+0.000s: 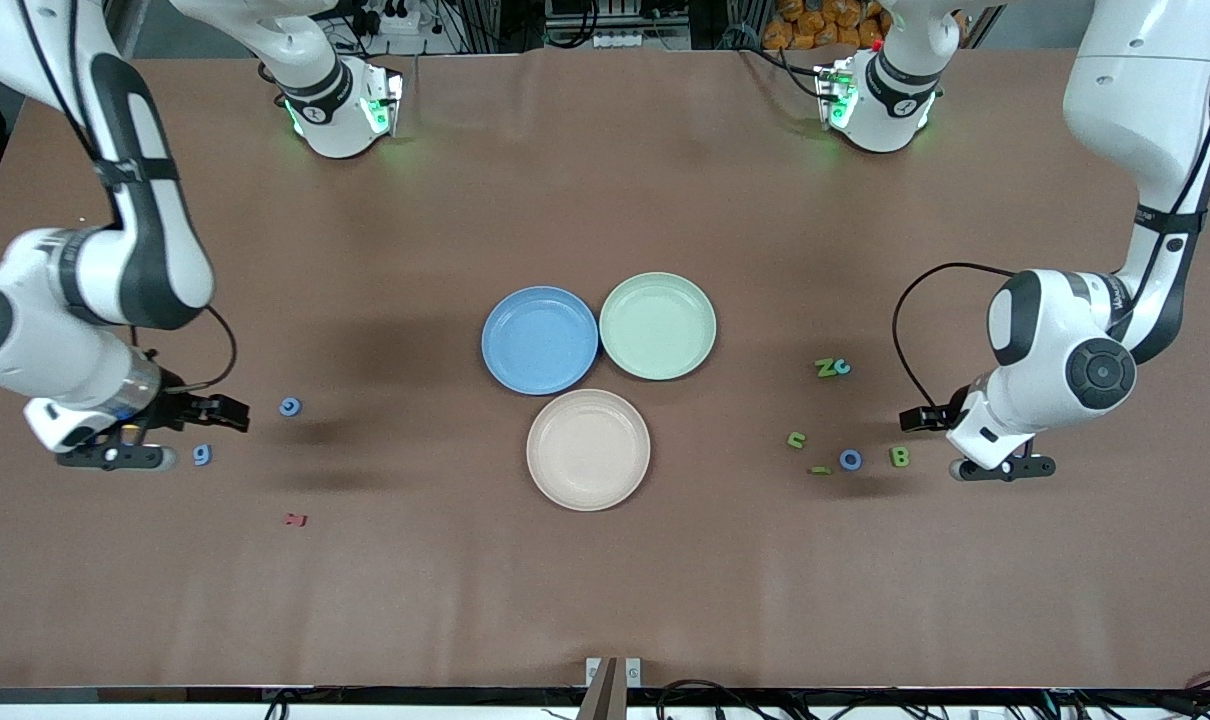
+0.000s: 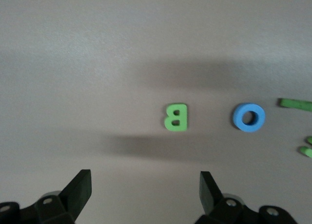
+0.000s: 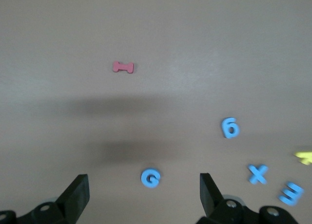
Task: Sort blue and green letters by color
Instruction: 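Grasp the blue G with the right gripper while the left gripper grasps green B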
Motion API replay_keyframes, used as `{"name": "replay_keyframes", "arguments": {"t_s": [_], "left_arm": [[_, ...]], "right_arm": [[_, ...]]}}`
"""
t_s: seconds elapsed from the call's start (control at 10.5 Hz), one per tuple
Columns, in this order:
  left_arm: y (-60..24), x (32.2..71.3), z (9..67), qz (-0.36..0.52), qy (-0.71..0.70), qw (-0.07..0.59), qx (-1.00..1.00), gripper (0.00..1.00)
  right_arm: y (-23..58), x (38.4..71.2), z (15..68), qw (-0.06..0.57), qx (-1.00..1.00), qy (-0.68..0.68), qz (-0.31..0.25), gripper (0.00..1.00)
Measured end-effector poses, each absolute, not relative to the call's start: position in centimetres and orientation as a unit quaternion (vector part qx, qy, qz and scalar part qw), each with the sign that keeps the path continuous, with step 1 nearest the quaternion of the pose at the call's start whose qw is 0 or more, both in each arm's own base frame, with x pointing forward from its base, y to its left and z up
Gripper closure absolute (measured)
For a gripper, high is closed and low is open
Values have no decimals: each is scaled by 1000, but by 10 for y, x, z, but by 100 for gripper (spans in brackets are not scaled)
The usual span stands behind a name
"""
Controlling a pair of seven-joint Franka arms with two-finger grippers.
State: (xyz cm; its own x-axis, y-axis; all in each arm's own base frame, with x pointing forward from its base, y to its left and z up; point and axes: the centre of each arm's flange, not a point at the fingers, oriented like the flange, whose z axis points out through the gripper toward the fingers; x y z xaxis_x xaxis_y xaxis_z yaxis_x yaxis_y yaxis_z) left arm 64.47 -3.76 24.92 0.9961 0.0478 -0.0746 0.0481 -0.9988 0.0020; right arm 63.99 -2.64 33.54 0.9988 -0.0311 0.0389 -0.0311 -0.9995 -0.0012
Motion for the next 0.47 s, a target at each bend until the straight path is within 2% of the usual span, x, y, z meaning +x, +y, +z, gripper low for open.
{"name": "replay_keyframes", "arguments": {"t_s": [0.28, 0.47], "left_arm": [[-46, 657, 229, -29, 18, 7, 999, 11], [-60, 660, 208, -16, 17, 12, 1000, 15]], "right_arm": [[-8, 613, 241, 1, -999, 3, -41, 0], [-9, 601, 209, 2, -999, 5, -40, 0]]}}
